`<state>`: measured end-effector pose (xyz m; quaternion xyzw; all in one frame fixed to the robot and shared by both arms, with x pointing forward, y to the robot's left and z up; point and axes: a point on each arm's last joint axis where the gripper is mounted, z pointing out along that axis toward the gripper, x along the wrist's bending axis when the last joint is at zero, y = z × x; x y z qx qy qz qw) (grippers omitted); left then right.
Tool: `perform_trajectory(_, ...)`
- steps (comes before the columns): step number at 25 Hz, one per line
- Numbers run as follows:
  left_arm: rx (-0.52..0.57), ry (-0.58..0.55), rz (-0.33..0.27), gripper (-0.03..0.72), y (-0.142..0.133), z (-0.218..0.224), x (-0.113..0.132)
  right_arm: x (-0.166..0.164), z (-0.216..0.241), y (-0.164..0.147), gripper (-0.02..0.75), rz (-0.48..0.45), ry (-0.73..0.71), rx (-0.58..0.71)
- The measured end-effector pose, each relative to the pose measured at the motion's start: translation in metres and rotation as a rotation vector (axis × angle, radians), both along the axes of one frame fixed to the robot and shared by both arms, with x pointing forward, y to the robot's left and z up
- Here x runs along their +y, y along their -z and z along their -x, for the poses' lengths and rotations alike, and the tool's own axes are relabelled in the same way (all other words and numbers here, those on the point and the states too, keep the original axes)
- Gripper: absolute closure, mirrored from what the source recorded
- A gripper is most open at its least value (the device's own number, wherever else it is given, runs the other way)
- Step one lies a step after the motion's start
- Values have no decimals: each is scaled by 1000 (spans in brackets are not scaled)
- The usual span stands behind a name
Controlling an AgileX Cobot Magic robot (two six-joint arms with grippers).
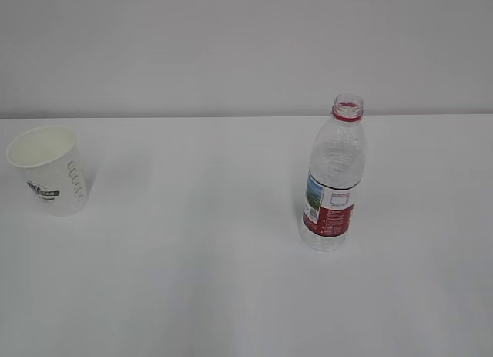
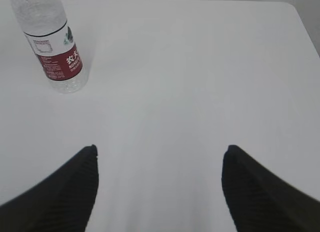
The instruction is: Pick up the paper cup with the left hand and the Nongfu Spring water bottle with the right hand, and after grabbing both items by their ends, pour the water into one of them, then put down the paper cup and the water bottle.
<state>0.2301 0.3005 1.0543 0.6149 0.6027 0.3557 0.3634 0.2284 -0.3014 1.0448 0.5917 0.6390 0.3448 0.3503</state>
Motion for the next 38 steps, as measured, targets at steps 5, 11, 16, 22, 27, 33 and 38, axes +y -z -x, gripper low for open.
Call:
perform_trajectory(5, 0, 0, 0, 109, 0, 0, 0, 0, 0, 0, 156, 0, 0, 0)
perform_trajectory(11, 0, 0, 0, 109, 0, 0, 0, 0, 0, 0, 156, 0, 0, 0)
perform_trajectory(16, 0, 0, 0, 111, 0, 0, 0, 0, 0, 0, 156, 0, 0, 0)
perform_trajectory(22, 0, 0, 0, 111, 0, 0, 0, 0, 0, 0, 155, 0, 0, 0)
perform_trajectory(27, 0, 0, 0, 111, 0, 0, 0, 0, 0, 0, 155, 0, 0, 0)
perform_trajectory(33, 0, 0, 0, 111, 0, 0, 0, 0, 0, 0, 156, 0, 0, 0)
perform_trajectory(38, 0, 0, 0, 111, 0, 0, 0, 0, 0, 0, 156, -1, -1, 0)
